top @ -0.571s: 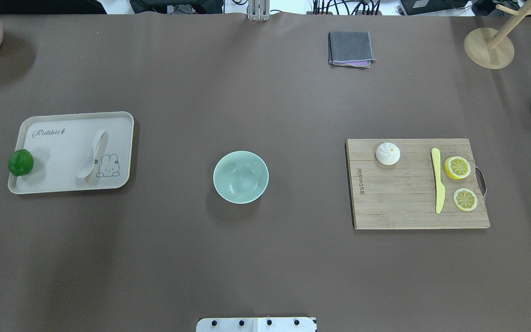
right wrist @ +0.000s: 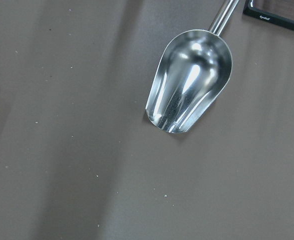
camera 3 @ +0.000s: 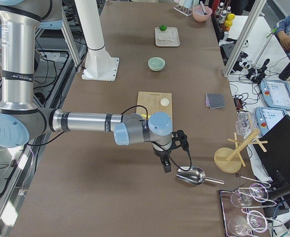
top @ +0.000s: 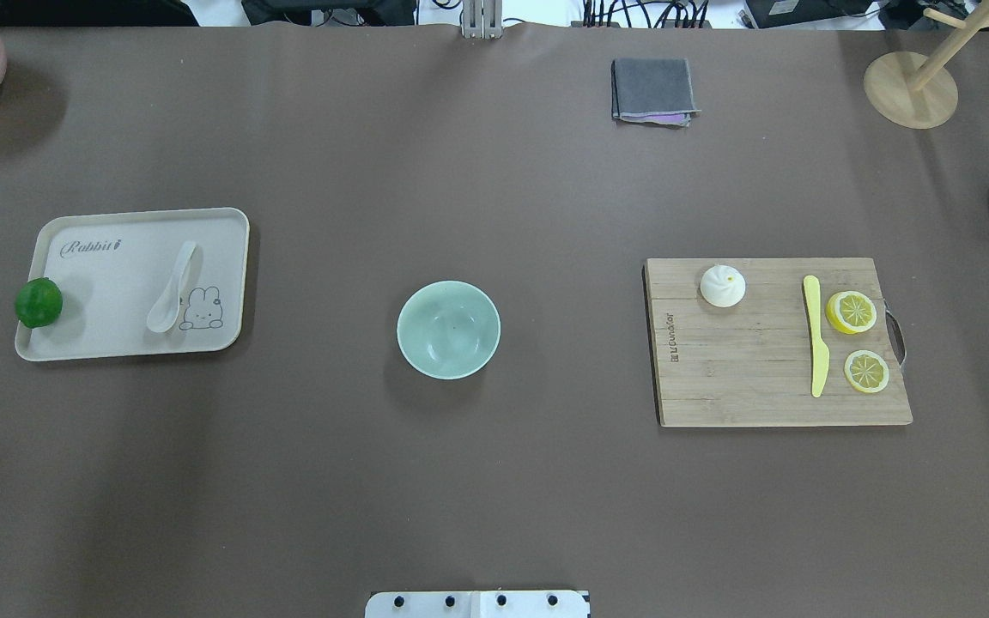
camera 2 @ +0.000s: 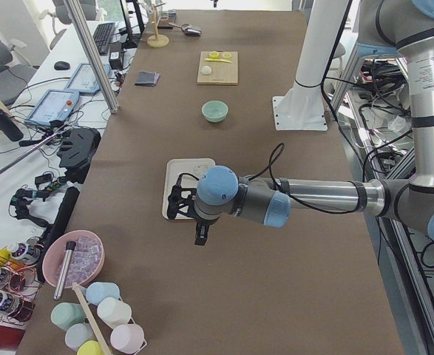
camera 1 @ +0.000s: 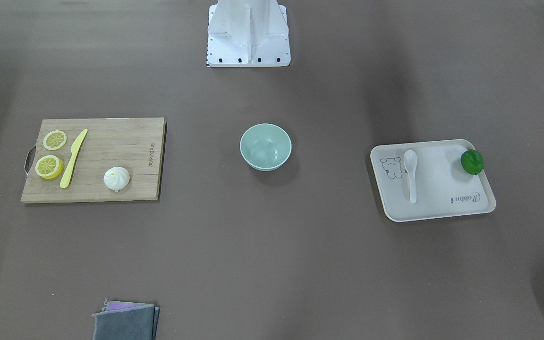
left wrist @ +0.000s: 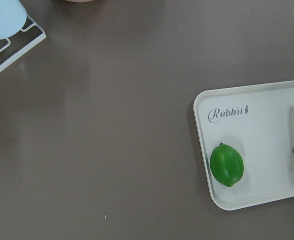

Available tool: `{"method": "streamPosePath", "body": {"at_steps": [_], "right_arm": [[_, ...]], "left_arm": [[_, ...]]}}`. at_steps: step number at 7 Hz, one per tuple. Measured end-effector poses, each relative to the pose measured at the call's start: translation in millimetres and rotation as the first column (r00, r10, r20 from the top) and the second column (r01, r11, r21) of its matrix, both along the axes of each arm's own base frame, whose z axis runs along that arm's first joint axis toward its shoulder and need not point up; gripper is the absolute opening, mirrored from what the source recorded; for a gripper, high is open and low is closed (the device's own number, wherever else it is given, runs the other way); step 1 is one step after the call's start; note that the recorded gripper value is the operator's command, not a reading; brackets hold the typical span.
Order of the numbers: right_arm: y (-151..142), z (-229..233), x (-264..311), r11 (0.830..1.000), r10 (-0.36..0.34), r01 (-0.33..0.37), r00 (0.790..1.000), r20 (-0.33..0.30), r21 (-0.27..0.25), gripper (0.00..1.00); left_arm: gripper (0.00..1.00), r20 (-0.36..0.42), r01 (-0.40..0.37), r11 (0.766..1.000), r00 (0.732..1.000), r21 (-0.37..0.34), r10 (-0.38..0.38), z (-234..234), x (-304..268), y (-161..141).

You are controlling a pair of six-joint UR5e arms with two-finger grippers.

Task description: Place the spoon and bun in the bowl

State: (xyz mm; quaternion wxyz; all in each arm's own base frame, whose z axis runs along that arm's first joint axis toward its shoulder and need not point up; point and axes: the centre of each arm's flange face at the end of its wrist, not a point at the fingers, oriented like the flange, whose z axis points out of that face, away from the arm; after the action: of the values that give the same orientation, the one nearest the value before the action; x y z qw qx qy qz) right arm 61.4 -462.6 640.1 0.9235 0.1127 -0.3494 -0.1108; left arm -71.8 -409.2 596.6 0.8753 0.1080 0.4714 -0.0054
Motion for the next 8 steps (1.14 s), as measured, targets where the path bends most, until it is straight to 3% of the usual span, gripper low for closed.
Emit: {"method": "streamPosePath", "body": {"at_steps": [6, 8], "right_arm": [[-2, -5, -1, 1.000, -0.003, 0.003, 1.000, 0.012, 0.009, 1.00], [-3, -7, -3, 1.000, -0.007, 0.006, 1.000, 0.030, 0.012, 1.00]], "left_arm": [[0.98, -0.032, 0.041, 0.999, 0.999, -0.003, -0.041, -9, 2, 4], [0.97, -0.056, 0.062, 0.997, 0.997, 0.047, -0.060, -13, 4, 13]]}}
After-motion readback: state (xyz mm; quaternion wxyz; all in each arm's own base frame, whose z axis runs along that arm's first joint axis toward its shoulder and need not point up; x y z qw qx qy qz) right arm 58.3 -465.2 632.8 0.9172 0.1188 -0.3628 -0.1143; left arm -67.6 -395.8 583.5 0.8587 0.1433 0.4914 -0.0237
